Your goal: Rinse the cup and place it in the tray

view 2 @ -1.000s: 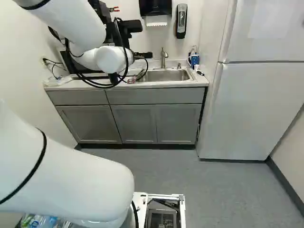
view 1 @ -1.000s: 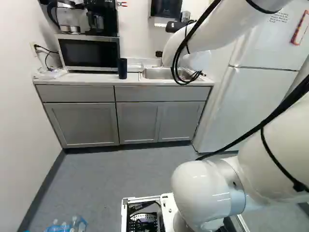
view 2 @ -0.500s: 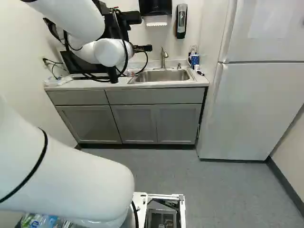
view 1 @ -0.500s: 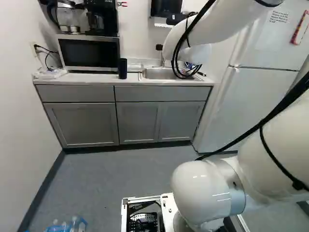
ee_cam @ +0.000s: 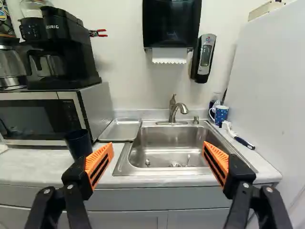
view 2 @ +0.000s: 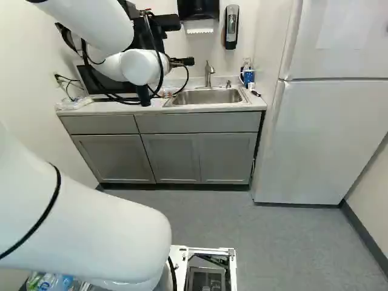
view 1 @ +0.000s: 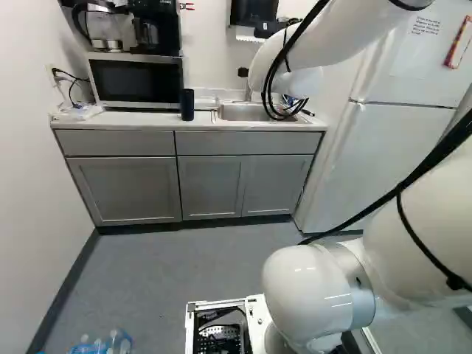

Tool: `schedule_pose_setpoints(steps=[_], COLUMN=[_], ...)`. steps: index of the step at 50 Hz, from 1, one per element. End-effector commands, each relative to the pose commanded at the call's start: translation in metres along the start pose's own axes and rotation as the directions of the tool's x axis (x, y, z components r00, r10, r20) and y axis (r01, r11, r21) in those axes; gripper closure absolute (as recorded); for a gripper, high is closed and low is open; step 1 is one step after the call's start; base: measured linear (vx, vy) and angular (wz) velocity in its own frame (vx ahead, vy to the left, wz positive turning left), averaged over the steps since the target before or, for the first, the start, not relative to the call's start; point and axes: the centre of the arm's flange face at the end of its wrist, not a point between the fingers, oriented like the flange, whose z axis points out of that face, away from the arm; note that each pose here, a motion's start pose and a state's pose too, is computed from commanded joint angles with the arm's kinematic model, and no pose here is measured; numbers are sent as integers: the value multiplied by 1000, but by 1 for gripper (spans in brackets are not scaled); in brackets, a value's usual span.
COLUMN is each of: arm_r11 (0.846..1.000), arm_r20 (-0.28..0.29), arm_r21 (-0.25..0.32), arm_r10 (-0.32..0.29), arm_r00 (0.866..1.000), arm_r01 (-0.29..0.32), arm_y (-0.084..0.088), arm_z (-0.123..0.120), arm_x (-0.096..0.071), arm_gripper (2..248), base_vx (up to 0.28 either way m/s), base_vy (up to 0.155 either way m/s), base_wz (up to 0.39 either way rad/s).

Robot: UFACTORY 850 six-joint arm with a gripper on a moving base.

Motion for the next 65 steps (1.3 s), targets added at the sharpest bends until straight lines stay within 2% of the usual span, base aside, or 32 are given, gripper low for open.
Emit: schedule_pose_setpoints(steps=[34, 46, 65], arm_r11=[1000, 1000, 1000], arm_r20=[0, 0, 0], arm_r21=[0, 0, 0], arm_r10=[0, 0, 0], arm_r00=[1000, 1000, 1000], arm_r01=[0, 0, 0], arm_y=[0, 0, 0], arm_z=[0, 0, 0], arm_x=[0, 0, 0], arm_gripper=[3, 3, 3], base_vx=[10, 101, 121], base_vy=[0, -8, -69], base_wz=[-1, 8, 8])
